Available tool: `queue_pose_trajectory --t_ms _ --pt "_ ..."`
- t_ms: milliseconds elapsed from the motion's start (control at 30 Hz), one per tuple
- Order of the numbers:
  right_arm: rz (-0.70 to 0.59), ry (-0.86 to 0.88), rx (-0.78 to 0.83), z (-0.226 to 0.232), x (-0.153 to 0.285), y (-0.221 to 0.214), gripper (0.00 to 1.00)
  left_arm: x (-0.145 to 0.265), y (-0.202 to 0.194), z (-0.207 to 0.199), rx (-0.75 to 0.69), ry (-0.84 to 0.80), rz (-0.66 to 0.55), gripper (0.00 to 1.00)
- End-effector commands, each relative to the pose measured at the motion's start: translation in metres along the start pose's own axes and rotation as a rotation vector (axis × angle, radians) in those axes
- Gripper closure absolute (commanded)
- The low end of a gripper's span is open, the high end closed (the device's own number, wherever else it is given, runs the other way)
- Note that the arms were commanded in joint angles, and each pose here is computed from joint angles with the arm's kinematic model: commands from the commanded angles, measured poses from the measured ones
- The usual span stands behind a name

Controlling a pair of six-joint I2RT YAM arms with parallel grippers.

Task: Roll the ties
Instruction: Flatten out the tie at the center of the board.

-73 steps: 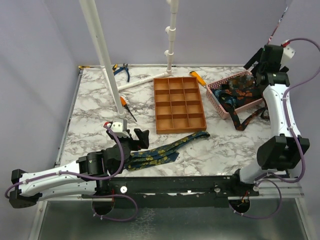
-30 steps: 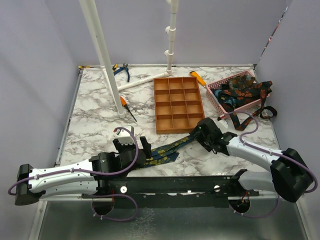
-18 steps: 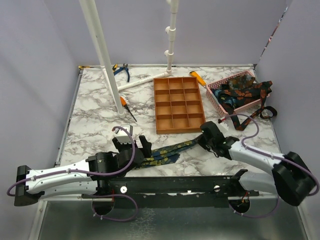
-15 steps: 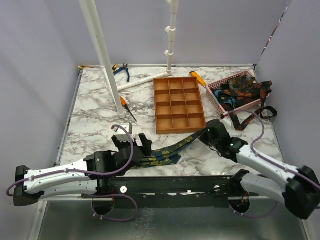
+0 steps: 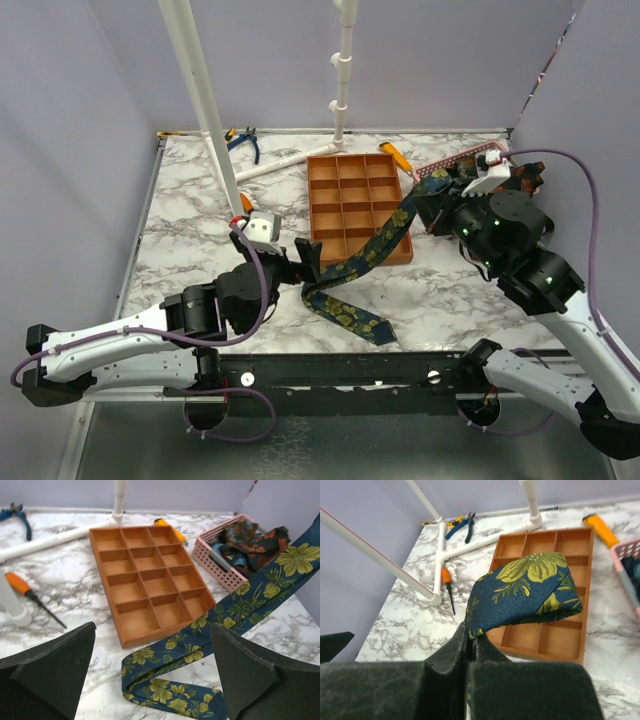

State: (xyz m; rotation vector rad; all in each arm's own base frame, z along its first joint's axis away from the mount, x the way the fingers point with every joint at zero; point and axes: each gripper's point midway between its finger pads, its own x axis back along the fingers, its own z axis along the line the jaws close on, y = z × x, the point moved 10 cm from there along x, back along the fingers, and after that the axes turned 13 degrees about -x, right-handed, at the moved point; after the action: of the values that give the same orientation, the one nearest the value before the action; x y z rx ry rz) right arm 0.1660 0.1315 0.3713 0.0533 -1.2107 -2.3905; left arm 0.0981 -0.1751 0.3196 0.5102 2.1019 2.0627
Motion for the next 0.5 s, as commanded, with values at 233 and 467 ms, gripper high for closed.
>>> queue_pose_trajectory --t_ms 233,467 --pt "-0.048 0.197 0.214 0.056 0.05 0.08 0.99 -0.011 0.07 -0.056 -0.092 -0.359 -0.165 0.01" --pt "0.019 0.336 0.203 0.082 0.054 0.092 0.99 -0.015 0.098 -0.083 -0.088 -0.512 -0.269 0.01"
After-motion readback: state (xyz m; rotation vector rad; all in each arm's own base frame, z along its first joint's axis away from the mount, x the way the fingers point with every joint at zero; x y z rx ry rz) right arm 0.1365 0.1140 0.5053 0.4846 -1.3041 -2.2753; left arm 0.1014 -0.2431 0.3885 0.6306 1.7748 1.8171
